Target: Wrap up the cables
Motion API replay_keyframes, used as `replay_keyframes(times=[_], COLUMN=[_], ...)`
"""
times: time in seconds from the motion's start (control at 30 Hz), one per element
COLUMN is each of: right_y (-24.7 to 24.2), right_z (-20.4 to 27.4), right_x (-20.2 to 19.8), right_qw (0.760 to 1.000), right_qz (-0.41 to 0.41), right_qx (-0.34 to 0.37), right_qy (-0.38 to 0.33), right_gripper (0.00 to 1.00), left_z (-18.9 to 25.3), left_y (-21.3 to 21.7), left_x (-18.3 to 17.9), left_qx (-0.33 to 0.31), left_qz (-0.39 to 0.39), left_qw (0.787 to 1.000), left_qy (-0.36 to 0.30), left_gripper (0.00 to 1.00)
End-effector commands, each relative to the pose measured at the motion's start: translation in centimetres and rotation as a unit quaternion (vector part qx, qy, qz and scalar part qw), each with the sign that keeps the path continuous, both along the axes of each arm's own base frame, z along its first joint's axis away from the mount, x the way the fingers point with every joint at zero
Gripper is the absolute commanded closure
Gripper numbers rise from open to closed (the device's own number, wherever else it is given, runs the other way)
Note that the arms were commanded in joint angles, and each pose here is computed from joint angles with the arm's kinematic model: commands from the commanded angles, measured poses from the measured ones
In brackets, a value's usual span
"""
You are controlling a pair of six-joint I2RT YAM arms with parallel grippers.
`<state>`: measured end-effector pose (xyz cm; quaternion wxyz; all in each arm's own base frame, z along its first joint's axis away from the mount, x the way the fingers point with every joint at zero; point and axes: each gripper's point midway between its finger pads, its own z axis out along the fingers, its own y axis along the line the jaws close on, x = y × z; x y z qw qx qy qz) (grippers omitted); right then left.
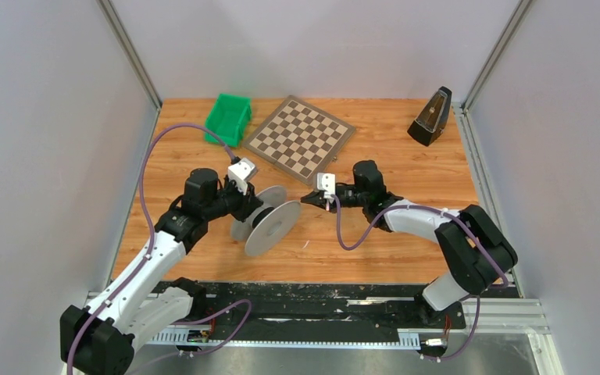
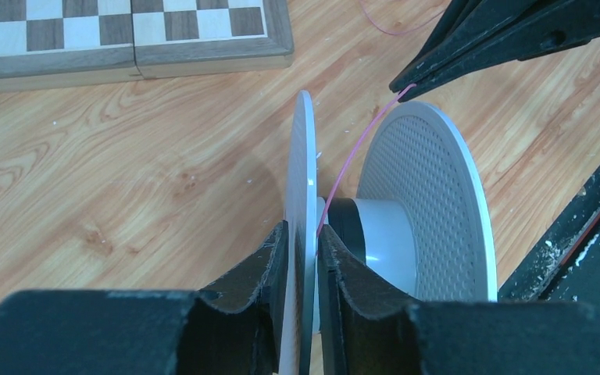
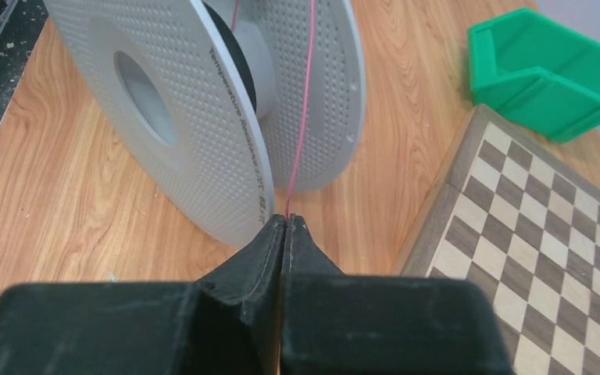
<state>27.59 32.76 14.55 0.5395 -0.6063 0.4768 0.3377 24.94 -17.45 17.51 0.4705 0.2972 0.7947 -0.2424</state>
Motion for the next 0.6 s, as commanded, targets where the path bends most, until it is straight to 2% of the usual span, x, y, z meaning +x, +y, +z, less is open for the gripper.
replay_keyframes(times=[0.0,0.23,0.33,0.43,0.5,0.57], right_y=[0.44,0.43,0.46,0.47,0.49,0.54], right_z=[-0.67,-1.22,-1.04,-0.89,-0.82,-0.38], right_x=[-0.64,-0.55,-0.65,-0.73,-0.58,-0.14], right_qw=[1.0,1.0,1.0,1.0,1.0,1.0], right_qz=[0.027,0.025,0.028,0.028,0.024,0.008], right_qx=[0.003,-0.001,0.002,0.005,0.007,0.013], right_qy=[-0.01,-0.007,-0.009,-0.01,-0.008,0.002], right_gripper=[1.0,1.0,1.0,1.0,1.0,0.94], left_z=[0.81,0.55,0.35,0.44,0.61,0.84], left_y=[-0.18,-0.35,-0.52,-0.73,-0.83,-0.87], left_x=[0.31,0.12,0.02,-0.1,-0.24,-0.25], left_qx=[-0.001,-0.003,-0.004,-0.007,-0.009,-0.011], left_qz=[-0.01,-0.016,-0.021,-0.029,-0.032,-0.031], left_qw=[1.0,1.0,1.0,0.999,0.999,0.999], left_qy=[-0.023,-0.018,-0.014,-0.012,-0.01,-0.007], left_gripper=[0.74,0.79,0.87,1.0,1.0,1.0])
